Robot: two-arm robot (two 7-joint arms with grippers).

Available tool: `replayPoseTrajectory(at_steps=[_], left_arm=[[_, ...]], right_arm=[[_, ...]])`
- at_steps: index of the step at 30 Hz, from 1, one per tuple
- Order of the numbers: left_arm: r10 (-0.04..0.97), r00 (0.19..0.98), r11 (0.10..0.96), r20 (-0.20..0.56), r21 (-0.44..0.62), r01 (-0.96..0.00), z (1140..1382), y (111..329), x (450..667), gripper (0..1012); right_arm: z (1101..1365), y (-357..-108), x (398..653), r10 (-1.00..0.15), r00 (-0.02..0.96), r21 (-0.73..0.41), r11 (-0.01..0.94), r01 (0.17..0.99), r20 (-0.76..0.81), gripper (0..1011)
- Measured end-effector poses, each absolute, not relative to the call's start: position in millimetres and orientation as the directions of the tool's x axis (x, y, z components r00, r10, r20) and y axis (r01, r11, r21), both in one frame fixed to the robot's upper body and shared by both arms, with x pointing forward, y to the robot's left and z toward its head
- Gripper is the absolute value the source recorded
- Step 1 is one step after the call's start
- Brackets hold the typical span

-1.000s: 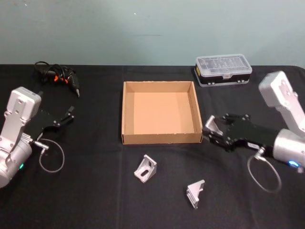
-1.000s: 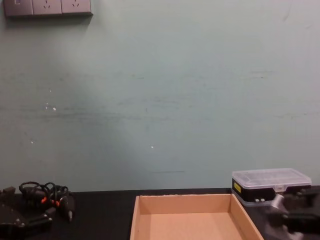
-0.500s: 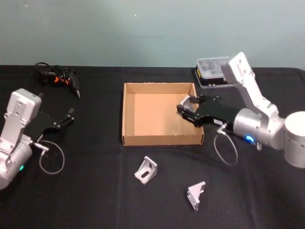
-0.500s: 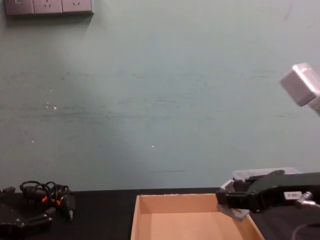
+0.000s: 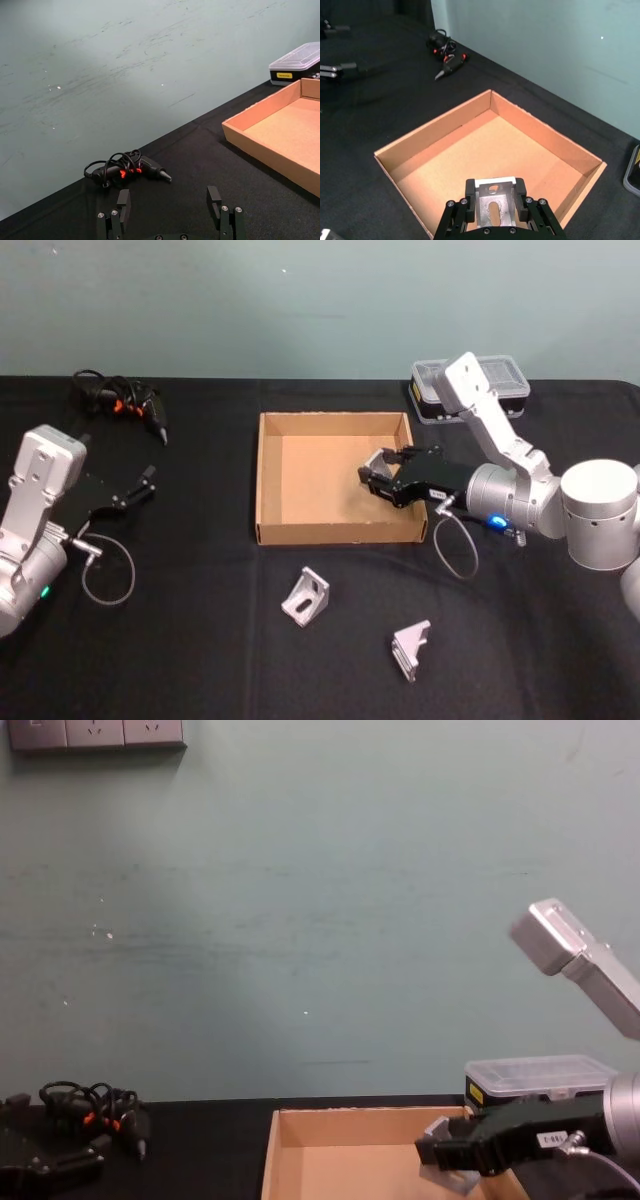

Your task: Use one hand to pick up the angle iron from the table and place it into the box.

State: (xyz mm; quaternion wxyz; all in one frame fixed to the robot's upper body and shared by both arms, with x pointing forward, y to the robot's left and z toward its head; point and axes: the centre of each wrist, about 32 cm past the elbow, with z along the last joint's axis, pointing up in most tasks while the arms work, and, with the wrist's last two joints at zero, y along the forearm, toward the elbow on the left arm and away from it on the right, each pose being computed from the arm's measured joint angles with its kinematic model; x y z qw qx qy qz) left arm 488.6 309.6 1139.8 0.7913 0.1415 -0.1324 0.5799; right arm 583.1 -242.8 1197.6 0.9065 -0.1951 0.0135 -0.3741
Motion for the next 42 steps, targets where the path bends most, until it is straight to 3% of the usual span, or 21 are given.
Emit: replayPoseTrajectory(at_steps=[15, 34, 42], left_arm=[[0.88, 0.292, 0.287, 0.374, 0.07, -0.955, 1139.8, 309.7, 488.6, 1000], [0.88, 0.292, 0.287, 0.374, 0.07, -0.955, 1139.8, 309.7, 488.6, 1000], [0.88, 0.292, 0.287, 0.374, 0.07, -0.955, 1139.8, 309.7, 488.6, 1000]], right_arm=[[1191.6, -239.9, 588.3, -0.673, 0.728, -0.431, 0.623, 0.652, 0.129, 459], [1198.4, -248.2, 580.3, -0.686, 0.709, -0.378, 0.619, 0.688, 0.166, 1003], [1210.1, -259.9, 567.6, -0.679, 0.709, -0.347, 0.629, 0.696, 0.191, 1000]])
